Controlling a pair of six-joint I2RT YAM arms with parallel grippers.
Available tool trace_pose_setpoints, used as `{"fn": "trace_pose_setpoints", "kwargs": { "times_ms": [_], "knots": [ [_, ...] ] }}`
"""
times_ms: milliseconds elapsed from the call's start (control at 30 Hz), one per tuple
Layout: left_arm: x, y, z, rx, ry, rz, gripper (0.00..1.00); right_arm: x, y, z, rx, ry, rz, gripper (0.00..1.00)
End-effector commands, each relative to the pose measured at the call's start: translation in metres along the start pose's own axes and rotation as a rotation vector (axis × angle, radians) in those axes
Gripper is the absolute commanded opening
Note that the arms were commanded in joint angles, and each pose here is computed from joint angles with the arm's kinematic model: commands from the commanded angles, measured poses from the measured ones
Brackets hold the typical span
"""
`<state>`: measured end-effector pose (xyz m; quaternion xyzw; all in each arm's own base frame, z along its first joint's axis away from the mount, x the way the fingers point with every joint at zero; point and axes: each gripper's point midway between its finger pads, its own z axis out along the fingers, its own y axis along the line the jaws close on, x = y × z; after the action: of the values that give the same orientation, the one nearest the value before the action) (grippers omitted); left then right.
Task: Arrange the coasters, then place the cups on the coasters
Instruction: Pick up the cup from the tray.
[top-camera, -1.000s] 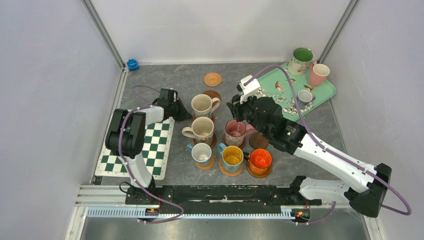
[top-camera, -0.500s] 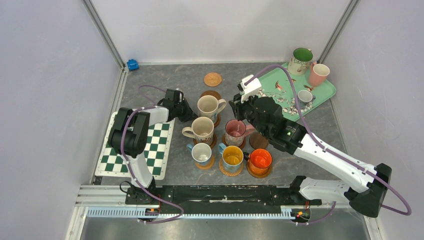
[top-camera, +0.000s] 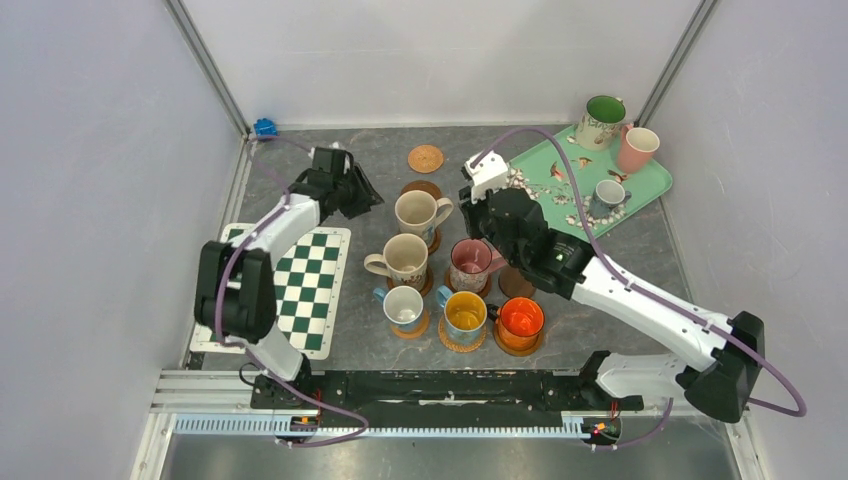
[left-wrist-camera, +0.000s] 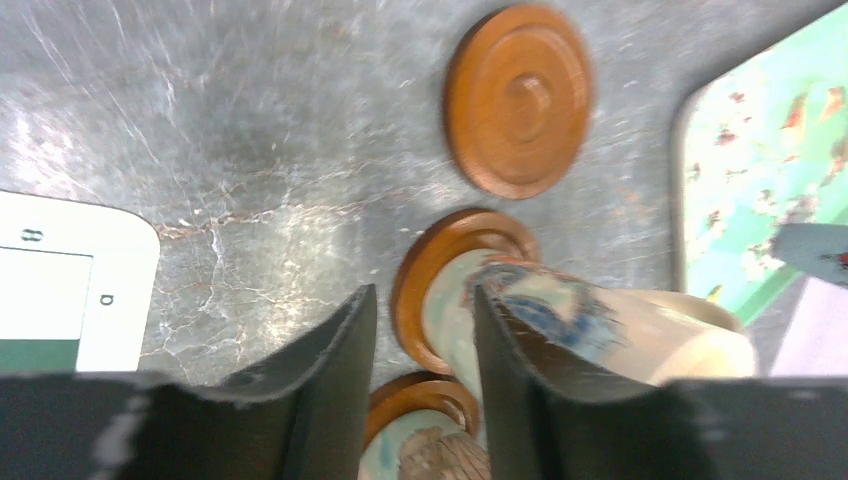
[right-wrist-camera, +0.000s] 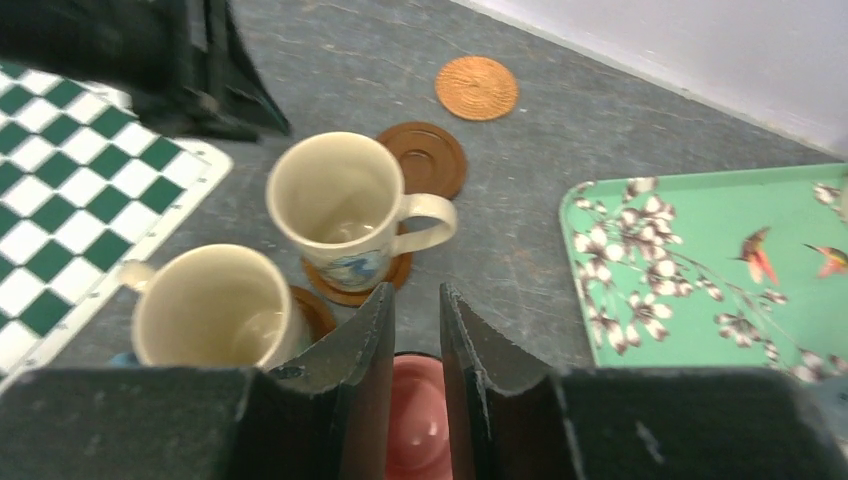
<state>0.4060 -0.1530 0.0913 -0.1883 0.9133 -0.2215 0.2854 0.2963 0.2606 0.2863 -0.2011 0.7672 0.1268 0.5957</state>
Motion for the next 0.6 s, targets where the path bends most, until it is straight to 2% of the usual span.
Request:
{"fn": "trace_pose_setpoints", "kwargs": {
  "times_ms": [0, 67, 200, 333, 567],
  "knots": [
    [-0.046, -0.033, -0.066, 0.053, -0.148, 0.112, 0.56, -0.016, -0.046, 0.007, 0.178, -0.006, -0.041, 0.25],
    [-0.047, -0.039, -0.088, 0.076, -0.161, 0.159, 0.68, -0.013, -0.073, 0.012, 0.233, 0.021, -0.053, 0.25],
    [-0.039, -0.046, -0.134, 0.131, -0.190, 0.240, 0.81, -0.009, -0.126, 0.021, 0.321, 0.075, -0.057, 0.28],
    [-0.008, -0.037, -0.158, 0.188, -0.176, 0.270, 0.99, -0.002, -0.180, 0.033, 0.454, 0.156, -0.071, 0.30],
    [0.045, 0.002, -0.166, 0.165, -0.097, 0.353, 1.00, -0.002, -0.271, 0.071, 0.564, 0.209, -0.035, 0.35]
  ]
}}
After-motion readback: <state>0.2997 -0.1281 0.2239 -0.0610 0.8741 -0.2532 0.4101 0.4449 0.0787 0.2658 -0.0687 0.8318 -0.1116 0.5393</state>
